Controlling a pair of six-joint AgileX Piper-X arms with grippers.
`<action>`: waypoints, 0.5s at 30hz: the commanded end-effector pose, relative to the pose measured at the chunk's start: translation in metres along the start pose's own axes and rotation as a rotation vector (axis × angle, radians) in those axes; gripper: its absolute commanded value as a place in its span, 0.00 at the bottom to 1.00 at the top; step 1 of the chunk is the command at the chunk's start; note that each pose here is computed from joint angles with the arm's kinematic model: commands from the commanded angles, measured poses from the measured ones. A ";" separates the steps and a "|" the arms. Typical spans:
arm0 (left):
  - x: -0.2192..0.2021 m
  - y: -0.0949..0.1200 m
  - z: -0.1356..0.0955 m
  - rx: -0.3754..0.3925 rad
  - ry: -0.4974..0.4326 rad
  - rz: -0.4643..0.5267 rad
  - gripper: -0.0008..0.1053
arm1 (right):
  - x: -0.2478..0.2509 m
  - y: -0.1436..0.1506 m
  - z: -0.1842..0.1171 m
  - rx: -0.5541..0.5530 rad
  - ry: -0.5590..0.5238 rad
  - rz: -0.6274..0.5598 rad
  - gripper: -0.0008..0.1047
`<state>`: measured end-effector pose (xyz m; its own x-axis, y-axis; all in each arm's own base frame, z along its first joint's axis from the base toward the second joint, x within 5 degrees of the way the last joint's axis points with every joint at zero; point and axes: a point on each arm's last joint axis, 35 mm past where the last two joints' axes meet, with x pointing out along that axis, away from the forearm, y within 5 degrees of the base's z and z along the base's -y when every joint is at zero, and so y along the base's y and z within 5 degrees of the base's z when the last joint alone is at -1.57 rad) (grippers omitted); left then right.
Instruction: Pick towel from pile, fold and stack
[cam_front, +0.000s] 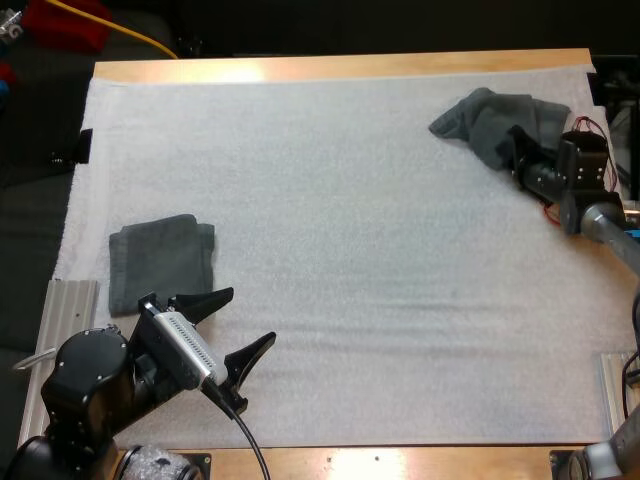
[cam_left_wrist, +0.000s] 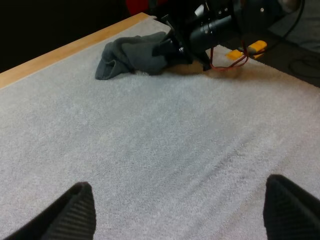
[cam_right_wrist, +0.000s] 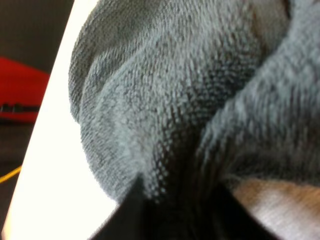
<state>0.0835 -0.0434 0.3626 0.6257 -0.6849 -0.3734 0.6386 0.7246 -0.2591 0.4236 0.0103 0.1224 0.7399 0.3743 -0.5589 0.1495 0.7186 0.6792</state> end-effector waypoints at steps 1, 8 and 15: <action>-0.001 -0.001 0.003 0.006 -0.008 -0.001 0.64 | -0.002 0.007 0.004 -0.013 0.015 0.053 0.01; -0.001 -0.001 0.003 0.006 -0.008 -0.001 0.64 | -0.022 0.032 0.015 -0.077 0.036 0.188 0.01; -0.001 -0.001 0.003 0.006 -0.008 -0.001 0.64 | -0.062 0.068 0.033 -0.172 -0.037 0.239 0.01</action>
<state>0.0835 -0.0434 0.3626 0.6257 -0.6849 -0.3734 0.6386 0.7246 -0.2591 0.4101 0.0151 0.2083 0.7650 0.5067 -0.3976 -0.0981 0.7017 0.7057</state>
